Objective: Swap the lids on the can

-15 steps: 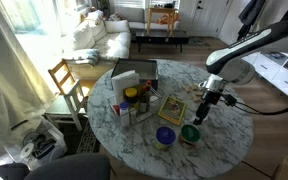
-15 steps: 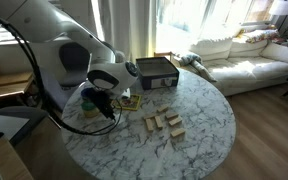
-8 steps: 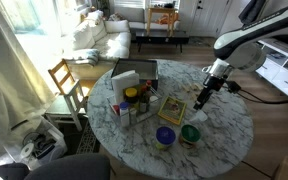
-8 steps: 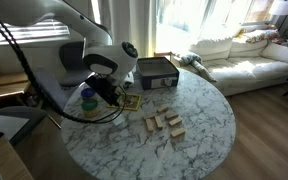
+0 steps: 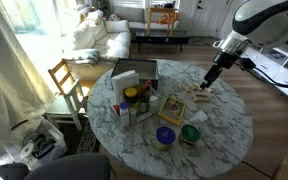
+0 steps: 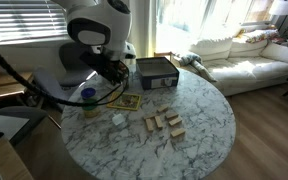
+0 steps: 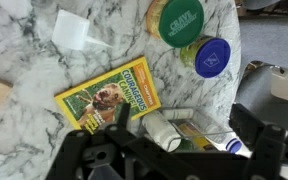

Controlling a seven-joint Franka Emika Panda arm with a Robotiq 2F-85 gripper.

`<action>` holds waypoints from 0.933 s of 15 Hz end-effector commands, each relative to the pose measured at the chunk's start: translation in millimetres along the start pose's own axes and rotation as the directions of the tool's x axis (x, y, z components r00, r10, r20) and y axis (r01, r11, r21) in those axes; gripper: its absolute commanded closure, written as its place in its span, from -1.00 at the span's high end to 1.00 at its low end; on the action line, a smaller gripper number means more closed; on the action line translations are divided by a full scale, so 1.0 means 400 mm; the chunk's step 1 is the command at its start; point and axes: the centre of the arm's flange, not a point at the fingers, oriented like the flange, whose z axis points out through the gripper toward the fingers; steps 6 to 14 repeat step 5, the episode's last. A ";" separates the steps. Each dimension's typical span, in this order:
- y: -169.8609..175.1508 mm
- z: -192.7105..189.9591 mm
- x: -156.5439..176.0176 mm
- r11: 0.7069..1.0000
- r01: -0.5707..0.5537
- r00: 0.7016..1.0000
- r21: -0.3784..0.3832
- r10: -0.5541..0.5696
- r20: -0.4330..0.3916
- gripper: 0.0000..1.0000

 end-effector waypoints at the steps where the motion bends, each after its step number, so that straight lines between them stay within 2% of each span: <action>1: -0.006 -0.013 0.000 1.000 0.000 1.000 -0.008 0.000 -0.005 1.00; 14: -0.008 -0.017 -0.002 1.000 0.000 1.000 -0.012 0.000 -0.005 1.00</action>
